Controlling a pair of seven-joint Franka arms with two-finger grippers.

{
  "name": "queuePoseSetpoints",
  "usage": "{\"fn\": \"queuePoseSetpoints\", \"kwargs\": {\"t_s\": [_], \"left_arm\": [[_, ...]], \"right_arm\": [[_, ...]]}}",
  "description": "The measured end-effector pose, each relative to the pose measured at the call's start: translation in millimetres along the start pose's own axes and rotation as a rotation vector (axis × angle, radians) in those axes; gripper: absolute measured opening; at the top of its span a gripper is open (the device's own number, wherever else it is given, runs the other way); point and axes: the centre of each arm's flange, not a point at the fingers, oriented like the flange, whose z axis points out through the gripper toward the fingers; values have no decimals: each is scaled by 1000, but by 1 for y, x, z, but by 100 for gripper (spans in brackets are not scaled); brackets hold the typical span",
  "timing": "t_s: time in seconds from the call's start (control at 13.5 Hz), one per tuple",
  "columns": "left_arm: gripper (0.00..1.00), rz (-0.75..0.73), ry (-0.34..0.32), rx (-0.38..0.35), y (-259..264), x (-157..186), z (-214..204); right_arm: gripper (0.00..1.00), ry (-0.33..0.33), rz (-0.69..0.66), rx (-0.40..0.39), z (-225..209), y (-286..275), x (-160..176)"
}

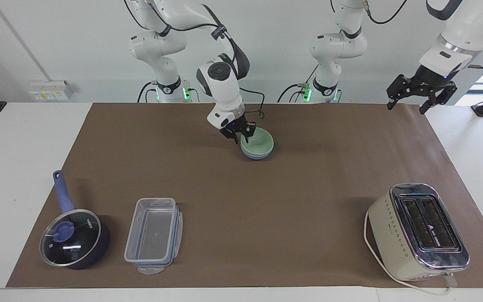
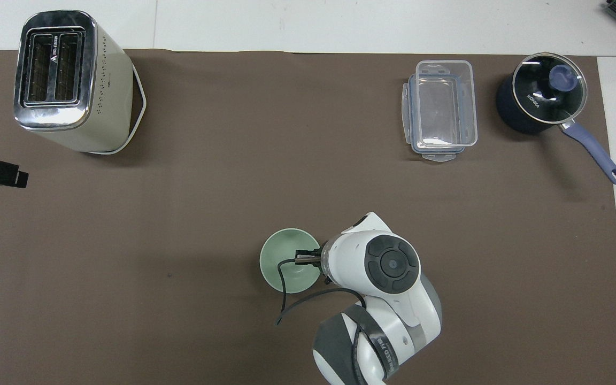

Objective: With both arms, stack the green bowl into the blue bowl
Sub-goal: 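Lower the green bowl into the blue bowl with the right gripper, then open the right gripper and withdraw it from the stacked bowls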

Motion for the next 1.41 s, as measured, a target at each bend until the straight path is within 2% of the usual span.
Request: {"fn": "queuePoseSetpoints", "kwargs": {"t_s": [0.15,0.3,0.67,0.96,1.11,1.41], "left_arm": [[100,0,0,0,0,0,0],[100,0,0,0,0,0,0],[100,0,0,0,0,0,0],[100,0,0,0,0,0,0],[100,0,0,0,0,0,0],[100,0,-15,-3,0,-2,1]], "right_arm": [[78,38,11,6,-18,7,11],[100,83,2,-39,-39,27,26],[100,95,16,-181,-108,61,65],[100,96,53,-211,-173,65,82],[100,118,97,-211,-216,79,89],[100,144,164,-219,-277,103,88]]}}
